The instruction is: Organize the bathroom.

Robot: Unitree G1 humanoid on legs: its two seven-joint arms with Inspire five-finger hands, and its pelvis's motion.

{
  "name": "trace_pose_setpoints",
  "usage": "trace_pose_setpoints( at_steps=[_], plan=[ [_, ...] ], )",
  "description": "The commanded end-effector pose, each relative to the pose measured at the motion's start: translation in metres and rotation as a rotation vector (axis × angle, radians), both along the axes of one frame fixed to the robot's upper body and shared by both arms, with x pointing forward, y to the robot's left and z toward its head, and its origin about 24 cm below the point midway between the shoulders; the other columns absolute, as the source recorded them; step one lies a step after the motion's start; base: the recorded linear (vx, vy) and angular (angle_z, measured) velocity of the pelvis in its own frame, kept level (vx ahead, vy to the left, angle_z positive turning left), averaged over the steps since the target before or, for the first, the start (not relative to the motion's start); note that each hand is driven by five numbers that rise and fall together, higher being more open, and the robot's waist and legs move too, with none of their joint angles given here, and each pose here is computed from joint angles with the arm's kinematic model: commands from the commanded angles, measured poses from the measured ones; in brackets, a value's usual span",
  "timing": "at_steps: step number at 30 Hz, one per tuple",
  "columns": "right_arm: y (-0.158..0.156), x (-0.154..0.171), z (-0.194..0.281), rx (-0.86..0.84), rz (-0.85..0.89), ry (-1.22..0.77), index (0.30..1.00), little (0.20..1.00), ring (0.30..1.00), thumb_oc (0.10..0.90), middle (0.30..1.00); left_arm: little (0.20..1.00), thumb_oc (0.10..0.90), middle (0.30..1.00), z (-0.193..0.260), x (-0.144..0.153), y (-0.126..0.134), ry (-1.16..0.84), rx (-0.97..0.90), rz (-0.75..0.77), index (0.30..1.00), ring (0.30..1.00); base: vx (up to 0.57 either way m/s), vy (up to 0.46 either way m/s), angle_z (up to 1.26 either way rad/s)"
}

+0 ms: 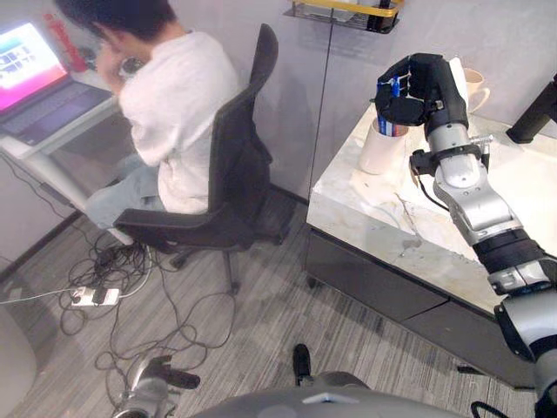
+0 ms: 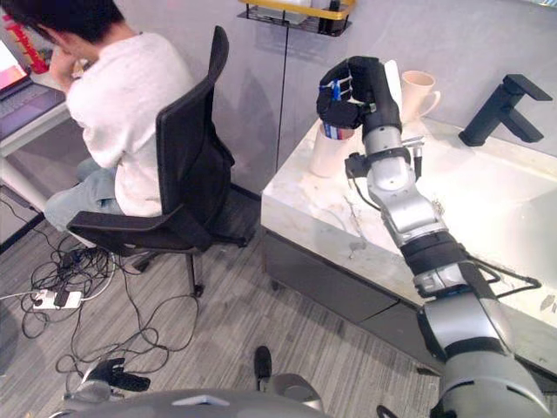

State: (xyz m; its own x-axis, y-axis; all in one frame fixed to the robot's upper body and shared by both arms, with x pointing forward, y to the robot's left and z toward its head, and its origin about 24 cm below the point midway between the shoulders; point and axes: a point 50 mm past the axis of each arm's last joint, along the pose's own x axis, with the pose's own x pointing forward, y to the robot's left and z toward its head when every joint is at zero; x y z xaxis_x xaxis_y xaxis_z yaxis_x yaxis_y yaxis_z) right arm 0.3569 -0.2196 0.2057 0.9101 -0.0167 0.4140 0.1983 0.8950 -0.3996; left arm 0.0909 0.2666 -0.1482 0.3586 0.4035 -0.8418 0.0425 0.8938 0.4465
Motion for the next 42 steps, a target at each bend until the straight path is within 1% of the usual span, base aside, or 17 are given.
trace_pose_setpoints(
  at_steps=[1, 8, 10, 17, 18, 19, 23, 26, 28, 31, 34, 37, 39, 42],
  plan=[
    [-0.011, -0.006, 0.065, 0.159, -0.035, -0.331, 0.9, 0.9, 0.9, 0.8, 0.9, 0.9, 0.8, 0.9, 0.011, -0.003, 0.032, 0.015, 0.121, -0.043, 0.9, 0.9, -0.03, 0.048, 0.0],
    [-0.006, -0.012, 0.063, 0.167, -0.047, -0.323, 0.9, 0.9, 0.9, 0.8, 0.9, 0.9, 0.8, 0.9, 0.007, -0.012, 0.03, 0.055, 0.133, -0.045, 0.9, 0.9, -0.04, 0.05, -0.03],
    [-0.006, -0.011, 0.058, 0.157, -0.049, -0.27, 0.9, 0.9, 0.9, 0.8, 0.9, 0.9, 0.8, 0.9, 0.007, -0.012, 0.029, 0.056, 0.134, -0.043, 0.9, 0.9, -0.04, 0.044, -0.09],
    [-0.003, -0.012, 0.051, 0.213, -0.033, -0.208, 0.9, 0.9, 0.9, 0.8, 0.9, 0.9, 0.8, 0.9, 0.006, -0.008, 0.025, 0.051, 0.13, -0.038, 0.9, 0.9, -0.05, 0.062, -0.08],
    [-0.003, -0.014, 0.052, 0.258, -0.026, -0.203, 0.9, 0.9, 0.9, 0.8, 0.9, 0.9, 0.8, 0.9, 0.006, -0.008, 0.024, 0.049, 0.131, -0.037, 0.9, 0.9, -0.06, 0.064, -0.03],
    [-0.003, -0.014, 0.052, 0.259, -0.026, -0.203, 0.9, 0.9, 0.9, 0.8, 0.9, 0.9, 0.8, 0.9, 0.006, -0.008, 0.024, 0.049, 0.131, -0.038, 0.9, 0.9, -0.06, 0.067, -0.02],
    [-0.001, -0.019, 0.053, 0.326, 0.005, -0.223, 0.9, 0.9, 0.9, 0.8, 0.9, 0.9, 0.8, 0.9, 0.005, -0.007, 0.023, 0.047, 0.127, -0.024, 0.9, 0.9, -0.07, 0.082, -0.03],
    [0.004, -0.03, 0.055, 0.423, 0.06, -0.276, 0.9, 0.9, 0.9, 0.8, 0.9, 0.9, 0.8, 0.9, 0.004, -0.007, 0.022, 0.058, 0.128, -0.023, 0.9, 0.9, -0.09, 0.113, -0.13],
    [0.004, -0.042, 0.058, 0.464, 0.066, -0.348, 0.9, 0.9, 0.9, 0.8, 0.9, 0.9, 0.8, 0.9, 0.004, -0.008, 0.021, 0.058, 0.149, -0.021, 0.9, 0.9, -0.08, 0.12, -0.12],
    [0.001, -0.056, 0.067, 0.443, 0.049, -0.427, 0.9, 0.9, 0.9, 0.8, 0.9, 0.9, 0.8, 0.9, 0.006, -0.005, 0.022, 0.022, 0.19, -0.014, 0.9, 0.9, -0.06, 0.12, -0.03],
    [-0.008, -0.07, 0.076, 0.393, 0.003, -0.509, 0.9, 0.9, 0.9, 0.8, 0.9, 0.9, 0.8, 0.9, 0.006, -0.004, 0.022, 0.003, 0.207, -0.044, 0.9, 0.9, -0.04, 0.092, -0.04],
    [-0.028, -0.087, 0.084, 0.321, -0.084, -0.589, 0.9, 0.9, 0.9, 0.8, 0.9, 0.9, 0.8, 0.9, 0.007, -0.002, 0.02, -0.05, 0.194, -0.05, 0.9, 0.9, -0.04, 0.093, -0.01],
    [-0.049, -0.103, 0.088, 0.249, -0.212, -0.668, 0.9, 0.9, 0.9, 0.8, 0.9, 0.9, 0.8, 0.9, 0.008, 0.001, 0.02, -0.096, 0.162, -0.026, 0.9, 0.9, -0.03, 0.088, -0.14],
    [-0.083, -0.125, 0.094, 0.271, -0.373, -0.776, 0.9, 0.9, 0.9, 0.8, 0.9, 0.9, 0.8, 0.9, 0.009, -0.002, 0.02, -0.127, 0.149, -0.032, 0.9, 0.9, -0.01, 0.044, -0.18]
  ],
)
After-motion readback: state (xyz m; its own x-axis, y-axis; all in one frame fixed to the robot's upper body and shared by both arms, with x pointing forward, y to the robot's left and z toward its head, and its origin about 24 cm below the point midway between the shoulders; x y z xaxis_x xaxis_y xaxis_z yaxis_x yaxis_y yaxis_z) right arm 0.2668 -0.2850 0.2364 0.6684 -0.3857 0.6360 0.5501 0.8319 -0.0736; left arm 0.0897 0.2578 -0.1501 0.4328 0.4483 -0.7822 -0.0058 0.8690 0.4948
